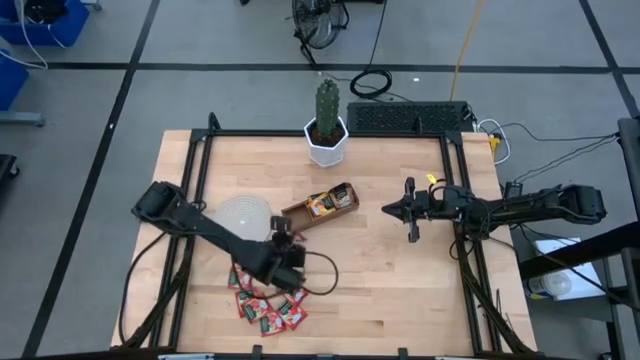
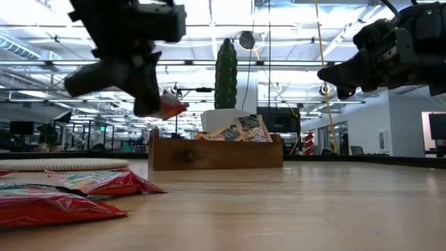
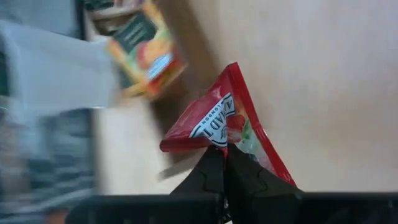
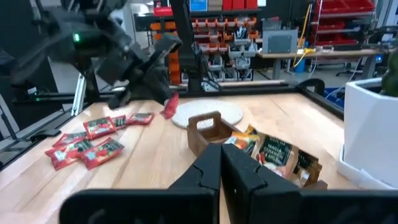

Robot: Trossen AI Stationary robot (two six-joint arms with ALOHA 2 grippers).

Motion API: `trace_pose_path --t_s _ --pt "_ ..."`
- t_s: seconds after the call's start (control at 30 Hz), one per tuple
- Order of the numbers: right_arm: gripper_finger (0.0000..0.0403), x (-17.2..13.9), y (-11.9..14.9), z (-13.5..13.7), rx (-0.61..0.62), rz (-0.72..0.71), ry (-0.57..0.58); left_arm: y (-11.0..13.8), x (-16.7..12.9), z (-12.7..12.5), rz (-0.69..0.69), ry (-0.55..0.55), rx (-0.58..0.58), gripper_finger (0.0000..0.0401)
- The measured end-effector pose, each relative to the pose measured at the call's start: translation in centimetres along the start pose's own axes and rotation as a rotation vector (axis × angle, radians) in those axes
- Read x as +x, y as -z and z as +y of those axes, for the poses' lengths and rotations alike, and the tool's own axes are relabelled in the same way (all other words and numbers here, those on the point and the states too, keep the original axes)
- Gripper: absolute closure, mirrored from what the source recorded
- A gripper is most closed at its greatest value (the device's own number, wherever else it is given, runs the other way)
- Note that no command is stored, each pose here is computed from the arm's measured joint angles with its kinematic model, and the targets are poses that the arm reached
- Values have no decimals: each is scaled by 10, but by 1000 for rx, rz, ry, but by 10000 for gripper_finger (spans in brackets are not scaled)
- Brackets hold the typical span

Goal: Pick & Place Tea
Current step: Put the red tea bag into the left section of the wooden organizer

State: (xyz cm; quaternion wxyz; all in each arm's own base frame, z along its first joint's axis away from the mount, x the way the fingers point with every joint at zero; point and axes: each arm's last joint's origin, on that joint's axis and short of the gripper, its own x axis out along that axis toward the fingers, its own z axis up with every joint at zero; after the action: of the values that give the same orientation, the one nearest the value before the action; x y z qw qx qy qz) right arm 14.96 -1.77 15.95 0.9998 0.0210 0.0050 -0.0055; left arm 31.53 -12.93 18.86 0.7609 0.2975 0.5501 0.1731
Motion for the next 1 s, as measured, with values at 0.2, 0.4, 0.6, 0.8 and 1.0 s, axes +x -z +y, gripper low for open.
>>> trace_pose_path --t_s 0.2,0.4,0.6,0.8,1.0 --pt "403 0 -1 0 -1 -8 2 -6 6 8 -45 -151 170 399" --pt "403 -1 -11 0 -15 -115 -3 2 39 26 47 -159 216 400" --pt "403 -1 -11 0 -15 -110 -2 4 71 38 42 31 136 400" --pt "403 -1 -10 0 -13 -102 -1 16 78 41 115 38 207 400" --pt "403 0 -8 0 -6 -83 0 23 80 44 178 44 290 398"
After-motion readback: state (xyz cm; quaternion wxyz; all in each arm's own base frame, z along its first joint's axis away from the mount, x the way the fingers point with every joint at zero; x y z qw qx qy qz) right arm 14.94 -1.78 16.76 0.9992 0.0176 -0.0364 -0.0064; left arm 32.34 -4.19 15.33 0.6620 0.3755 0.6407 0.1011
